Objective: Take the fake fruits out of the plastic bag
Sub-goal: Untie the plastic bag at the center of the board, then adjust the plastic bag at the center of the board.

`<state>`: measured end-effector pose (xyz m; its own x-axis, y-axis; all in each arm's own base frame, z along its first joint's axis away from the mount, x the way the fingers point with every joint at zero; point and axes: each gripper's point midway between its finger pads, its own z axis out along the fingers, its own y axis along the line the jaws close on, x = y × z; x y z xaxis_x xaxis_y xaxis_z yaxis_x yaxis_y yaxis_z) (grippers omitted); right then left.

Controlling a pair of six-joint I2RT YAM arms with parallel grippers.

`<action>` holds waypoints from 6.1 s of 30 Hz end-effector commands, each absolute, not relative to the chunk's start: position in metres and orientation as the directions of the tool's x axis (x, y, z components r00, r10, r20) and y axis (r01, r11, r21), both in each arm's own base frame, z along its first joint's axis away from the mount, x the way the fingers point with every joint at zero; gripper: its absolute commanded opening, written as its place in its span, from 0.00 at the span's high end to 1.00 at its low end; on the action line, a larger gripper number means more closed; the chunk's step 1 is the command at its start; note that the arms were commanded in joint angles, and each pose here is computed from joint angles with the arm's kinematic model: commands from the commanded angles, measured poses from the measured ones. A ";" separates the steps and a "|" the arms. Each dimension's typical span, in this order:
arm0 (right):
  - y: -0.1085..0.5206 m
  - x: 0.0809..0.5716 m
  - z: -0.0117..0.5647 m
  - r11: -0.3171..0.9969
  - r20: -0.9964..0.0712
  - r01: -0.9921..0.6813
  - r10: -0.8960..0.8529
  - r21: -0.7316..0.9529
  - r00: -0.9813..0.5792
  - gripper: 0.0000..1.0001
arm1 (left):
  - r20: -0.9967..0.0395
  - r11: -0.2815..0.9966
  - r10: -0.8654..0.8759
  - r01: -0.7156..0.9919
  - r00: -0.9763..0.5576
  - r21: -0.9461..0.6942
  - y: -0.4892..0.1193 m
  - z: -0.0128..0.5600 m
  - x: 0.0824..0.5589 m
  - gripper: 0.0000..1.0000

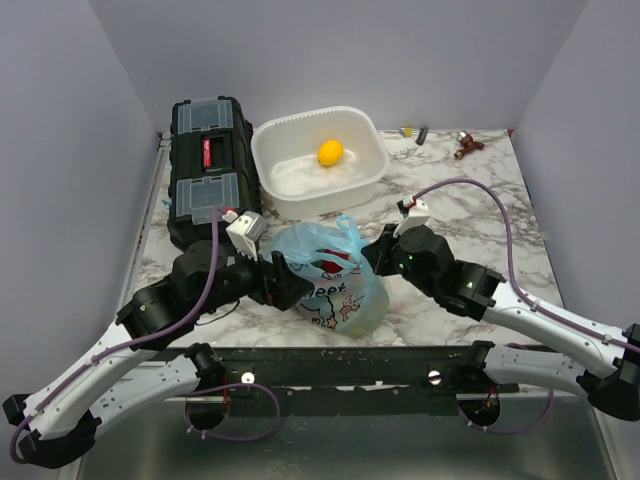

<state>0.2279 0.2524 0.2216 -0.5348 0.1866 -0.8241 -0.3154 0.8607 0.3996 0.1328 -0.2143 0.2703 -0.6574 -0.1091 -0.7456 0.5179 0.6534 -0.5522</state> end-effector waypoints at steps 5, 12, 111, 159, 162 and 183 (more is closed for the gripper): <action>0.266 0.221 0.239 0.800 -0.803 -0.356 0.241 0.482 -0.546 0.99 | -0.892 0.723 0.106 0.650 -0.440 -0.234 -0.218 0.283 0.142 0.01; 0.267 0.214 0.241 0.781 -0.784 -0.363 0.244 0.507 -0.571 0.99 | -0.935 0.841 0.315 0.504 -0.161 0.196 -0.237 0.288 0.174 0.01; 0.248 0.220 0.226 0.868 -0.825 -0.147 -0.497 -0.475 -0.269 0.00 | -0.671 0.654 -0.334 0.350 -0.662 -0.671 -0.185 0.265 0.136 1.00; 0.177 0.361 0.382 0.984 -0.945 -0.013 0.166 0.177 -0.281 0.99 | -0.932 0.863 -0.226 0.386 -0.283 -0.326 -0.163 0.467 0.217 1.00; 0.179 0.385 0.419 0.984 -0.955 -0.033 0.162 0.176 -0.250 0.99 | -0.950 0.874 -0.213 0.390 -0.228 -0.290 -0.171 0.516 0.243 1.00; 0.148 0.258 0.289 0.955 -0.835 -0.185 0.097 0.232 -0.542 0.44 | -0.622 0.463 -0.296 0.461 -0.725 -0.757 -0.214 0.338 0.124 1.00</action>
